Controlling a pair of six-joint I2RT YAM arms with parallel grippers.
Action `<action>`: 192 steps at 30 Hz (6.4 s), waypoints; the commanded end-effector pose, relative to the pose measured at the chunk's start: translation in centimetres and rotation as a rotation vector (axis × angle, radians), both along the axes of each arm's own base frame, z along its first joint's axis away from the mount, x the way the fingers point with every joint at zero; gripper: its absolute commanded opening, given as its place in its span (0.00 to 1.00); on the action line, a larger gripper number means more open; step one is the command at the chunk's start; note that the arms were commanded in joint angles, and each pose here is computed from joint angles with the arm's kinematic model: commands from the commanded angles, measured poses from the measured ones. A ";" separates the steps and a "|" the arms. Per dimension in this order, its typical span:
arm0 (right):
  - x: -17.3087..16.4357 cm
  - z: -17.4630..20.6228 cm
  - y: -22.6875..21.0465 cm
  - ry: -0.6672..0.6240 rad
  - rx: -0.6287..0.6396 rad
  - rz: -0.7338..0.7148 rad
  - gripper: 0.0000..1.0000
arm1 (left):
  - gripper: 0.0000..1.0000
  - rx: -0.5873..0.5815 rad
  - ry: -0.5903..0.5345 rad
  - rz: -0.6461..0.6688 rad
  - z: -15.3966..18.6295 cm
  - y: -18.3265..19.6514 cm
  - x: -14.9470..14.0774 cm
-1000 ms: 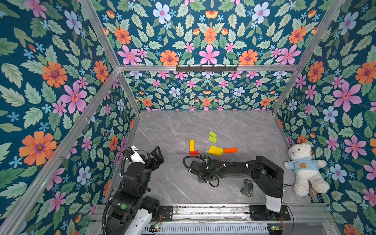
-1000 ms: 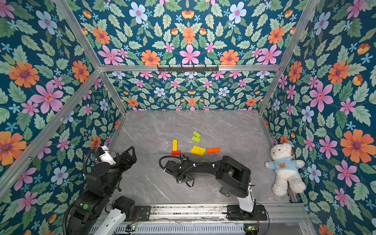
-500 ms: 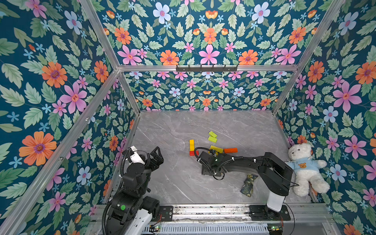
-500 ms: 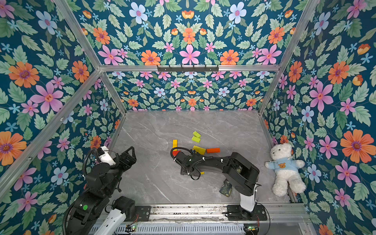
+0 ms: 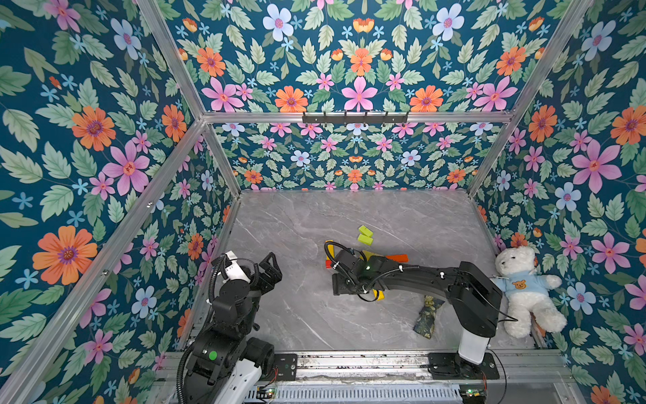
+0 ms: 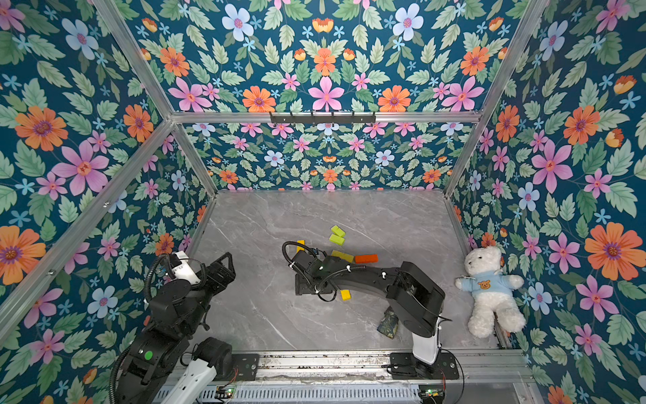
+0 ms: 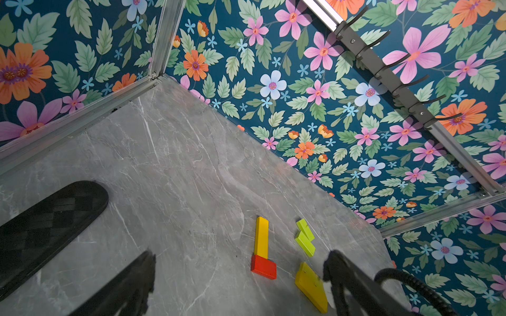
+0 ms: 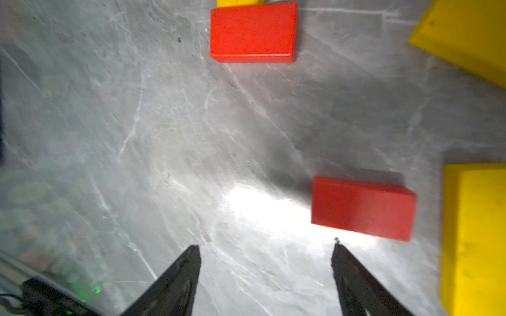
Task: Assemble the letter h with building blocks
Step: Assemble the building block at the center of the board.
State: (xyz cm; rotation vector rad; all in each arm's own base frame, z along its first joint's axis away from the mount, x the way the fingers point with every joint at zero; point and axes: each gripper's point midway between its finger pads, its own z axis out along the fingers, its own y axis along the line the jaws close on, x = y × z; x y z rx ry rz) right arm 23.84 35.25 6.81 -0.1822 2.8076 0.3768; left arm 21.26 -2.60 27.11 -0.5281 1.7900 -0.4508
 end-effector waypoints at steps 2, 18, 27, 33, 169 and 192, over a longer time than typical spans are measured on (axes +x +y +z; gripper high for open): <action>-0.3 -1.1 -5.0 -0.017 -0.244 -0.006 0.82 | 1.00 -0.026 -0.025 -0.006 0.4 -0.3 0.3; 1.6 -3.8 -3.8 -0.020 -0.202 -0.091 0.79 | 1.00 -0.020 -0.017 -0.014 0.4 -0.5 0.5; 2.2 -5.3 -4.3 0.005 -0.201 -0.120 0.71 | 1.00 -0.023 -0.017 -0.021 0.4 -0.7 0.5; 2.1 -6.0 -4.4 0.014 -0.203 -0.116 0.68 | 1.00 -0.022 -0.019 -0.017 0.4 -0.6 0.5; 11.1 -4.8 -3.4 -0.027 0.030 -0.090 0.51 | 1.00 -0.008 -0.004 -0.001 0.0 -0.4 0.8; 11.5 -4.6 -2.2 -0.030 0.043 -0.090 0.52 | 1.00 -0.006 -0.002 0.004 -0.2 -0.3 0.9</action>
